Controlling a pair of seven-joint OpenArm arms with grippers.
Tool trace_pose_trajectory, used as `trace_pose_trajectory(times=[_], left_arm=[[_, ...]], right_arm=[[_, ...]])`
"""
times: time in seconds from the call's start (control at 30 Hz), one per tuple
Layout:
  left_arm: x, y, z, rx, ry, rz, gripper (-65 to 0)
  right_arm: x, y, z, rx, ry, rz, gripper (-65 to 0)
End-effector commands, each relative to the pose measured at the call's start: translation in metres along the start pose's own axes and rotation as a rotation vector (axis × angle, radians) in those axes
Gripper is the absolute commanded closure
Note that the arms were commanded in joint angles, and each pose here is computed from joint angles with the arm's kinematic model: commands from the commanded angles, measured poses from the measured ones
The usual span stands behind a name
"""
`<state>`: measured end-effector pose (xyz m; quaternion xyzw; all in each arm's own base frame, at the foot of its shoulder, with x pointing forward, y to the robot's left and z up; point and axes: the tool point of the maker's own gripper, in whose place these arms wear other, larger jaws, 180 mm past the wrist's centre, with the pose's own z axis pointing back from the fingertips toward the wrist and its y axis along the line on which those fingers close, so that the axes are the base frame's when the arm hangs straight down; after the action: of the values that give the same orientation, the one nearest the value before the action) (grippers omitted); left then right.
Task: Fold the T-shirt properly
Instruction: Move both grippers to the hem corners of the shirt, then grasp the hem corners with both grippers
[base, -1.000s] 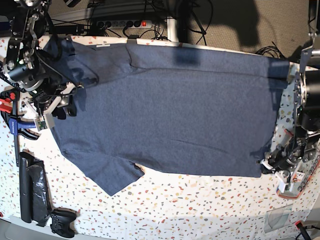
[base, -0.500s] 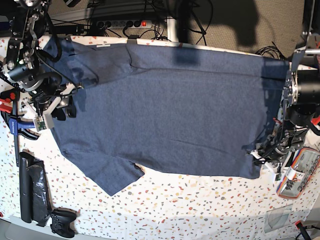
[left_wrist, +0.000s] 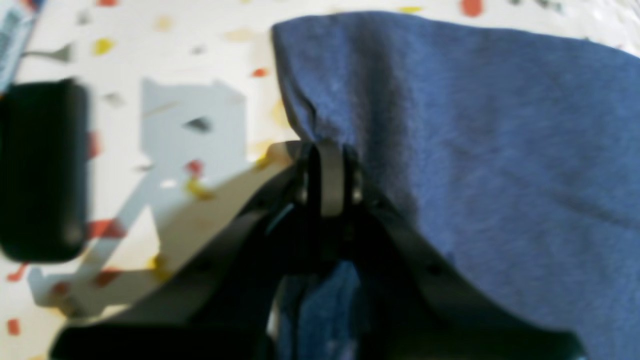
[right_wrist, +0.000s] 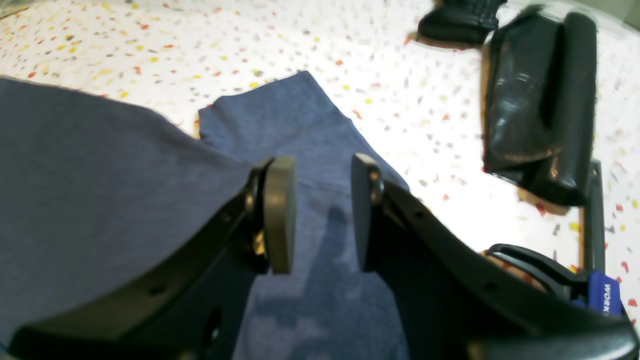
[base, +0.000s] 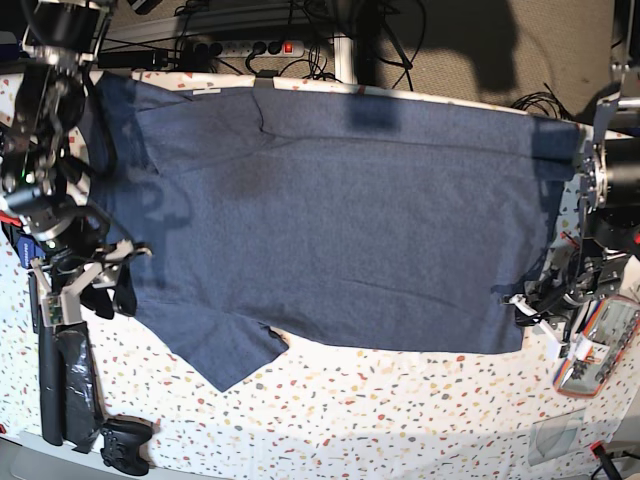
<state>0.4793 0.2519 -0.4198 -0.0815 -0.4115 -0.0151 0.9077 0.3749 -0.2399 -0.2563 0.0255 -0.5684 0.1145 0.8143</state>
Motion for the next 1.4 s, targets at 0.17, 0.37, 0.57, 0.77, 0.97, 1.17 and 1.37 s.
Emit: trace_pose_trajectory(times=[0.17, 0.37, 0.57, 0.77, 0.97, 1.17, 1.37], left_arm=[[0.022, 0.006, 0.003, 0.012, -0.037, -0.009, 0.0], [0.021, 0.003, 0.002, 0.006, -0.036, -0.009, 0.0], [0.021, 0.003, 0.002, 0.007, -0.036, -0.009, 0.0], [0.022, 0.003, 0.002, 0.007, -0.037, -0.009, 0.0], [0.022, 0.003, 0.002, 0.007, -0.04, -0.009, 0.0], [0.022, 0.003, 0.002, 0.007, -0.04, -0.009, 0.0], [0.021, 0.003, 0.002, 0.007, -0.033, -0.009, 0.0]], right_arm=[[0.003, -0.017, -0.055, 0.034, 0.125, -0.001, -19.3], [-0.007, -0.024, -0.108, 0.069, 0.34, -0.03, -39.1], [-0.016, -0.049, -0.131, 0.012, 0.478, 0.014, -40.1], [-0.047, -0.074, -0.128, -0.029, 0.59, 0.0, -40.1], [-0.081, -0.083, -0.123, -0.053, 0.635, -0.001, -40.1], [-0.098, -0.083, -0.118, -0.055, 0.663, -0.028, -33.9], [-0.091, -0.083, -0.123, -0.053, 0.612, -0.032, -7.4]])
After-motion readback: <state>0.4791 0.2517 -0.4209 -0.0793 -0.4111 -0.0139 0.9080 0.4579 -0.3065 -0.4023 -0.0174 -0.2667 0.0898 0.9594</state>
